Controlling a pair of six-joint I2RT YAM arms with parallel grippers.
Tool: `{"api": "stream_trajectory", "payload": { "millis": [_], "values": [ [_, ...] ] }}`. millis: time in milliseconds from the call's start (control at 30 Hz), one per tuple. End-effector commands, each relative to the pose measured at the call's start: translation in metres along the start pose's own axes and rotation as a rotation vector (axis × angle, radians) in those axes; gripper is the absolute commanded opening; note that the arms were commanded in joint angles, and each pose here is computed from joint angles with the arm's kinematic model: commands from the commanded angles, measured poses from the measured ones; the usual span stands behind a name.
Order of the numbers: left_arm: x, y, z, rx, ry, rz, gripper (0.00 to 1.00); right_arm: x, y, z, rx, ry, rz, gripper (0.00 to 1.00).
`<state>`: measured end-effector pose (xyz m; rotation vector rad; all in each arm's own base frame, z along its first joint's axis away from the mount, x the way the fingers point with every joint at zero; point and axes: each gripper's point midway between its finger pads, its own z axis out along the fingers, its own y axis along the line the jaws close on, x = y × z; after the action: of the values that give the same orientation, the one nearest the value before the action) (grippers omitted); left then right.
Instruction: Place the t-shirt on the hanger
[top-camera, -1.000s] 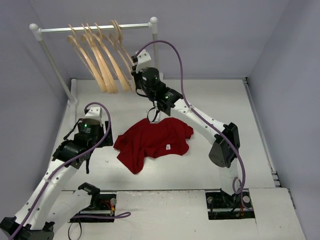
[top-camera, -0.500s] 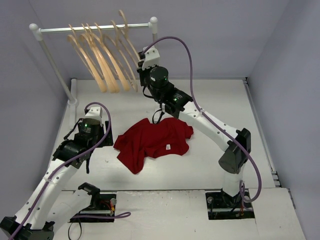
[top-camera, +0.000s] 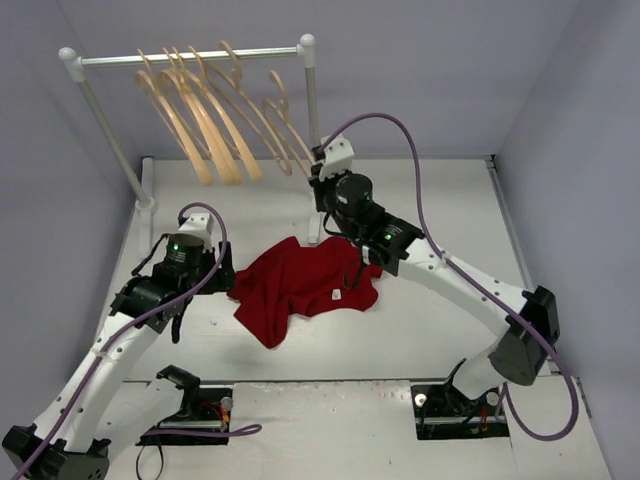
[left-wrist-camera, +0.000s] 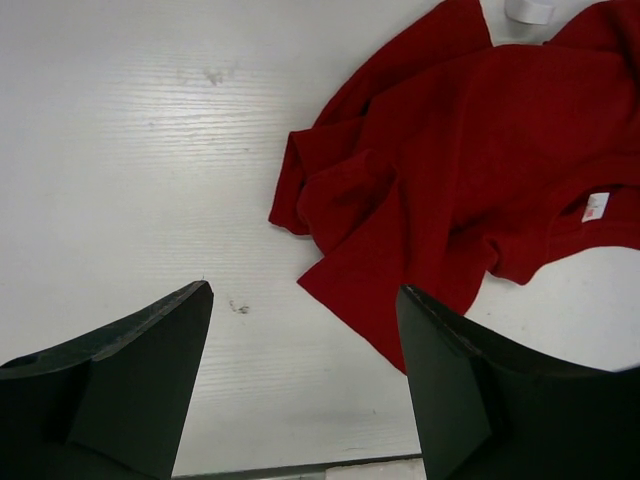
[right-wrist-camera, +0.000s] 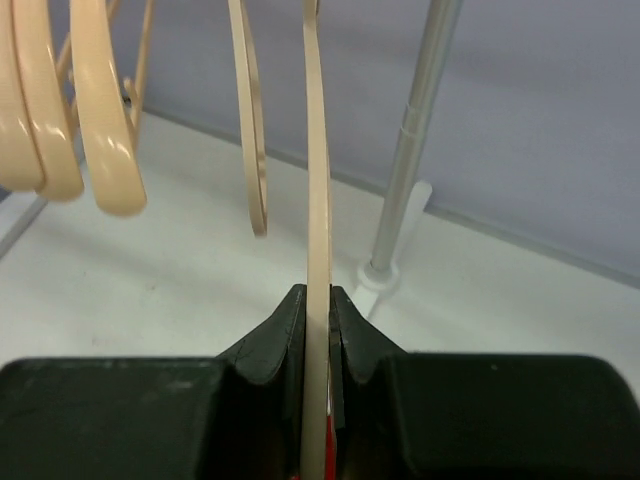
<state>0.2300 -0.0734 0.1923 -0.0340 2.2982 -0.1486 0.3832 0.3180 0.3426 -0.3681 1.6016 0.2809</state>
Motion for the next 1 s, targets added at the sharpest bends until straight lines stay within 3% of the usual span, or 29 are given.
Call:
{"api": "stream_trajectory", "payload": {
  "millis": [0, 167, 267, 467, 600, 767, 967],
  "values": [
    [-0.008, -0.027, 0.003, 0.101, -0.006, -0.077, 0.7, -0.06, -0.014, -0.049, -0.03, -0.186, 0.105, 0.0],
    [-0.002, -0.057, 0.0, 0.117, -0.005, -0.061, 0.7, -0.032, -0.033, -0.094, -0.034, -0.15, 0.107, 0.0],
    [0.015, -0.093, -0.003, 0.152, 0.018, 0.003, 0.7, 0.015, -0.043, -0.114, -0.017, -0.077, 0.122, 0.0],
    [0.041, -0.139, 0.013, 0.052, -0.008, 0.12, 0.65, 0.067, -0.072, -0.153, 0.065, -0.022, 0.171, 0.0],
    [0.041, -0.156, 0.025, -0.027, -0.063, 0.176, 0.61, 0.079, -0.086, -0.173, 0.096, -0.029, 0.216, 0.0],
    [0.062, -0.186, 0.047, -0.075, -0.039, 0.285, 0.59, 0.09, -0.101, -0.194, 0.138, -0.03, 0.243, 0.0],
    [0.077, -0.184, 0.065, -0.139, -0.029, 0.3, 0.54, 0.088, -0.114, -0.21, 0.172, -0.061, 0.29, 0.0]
  ]
}}
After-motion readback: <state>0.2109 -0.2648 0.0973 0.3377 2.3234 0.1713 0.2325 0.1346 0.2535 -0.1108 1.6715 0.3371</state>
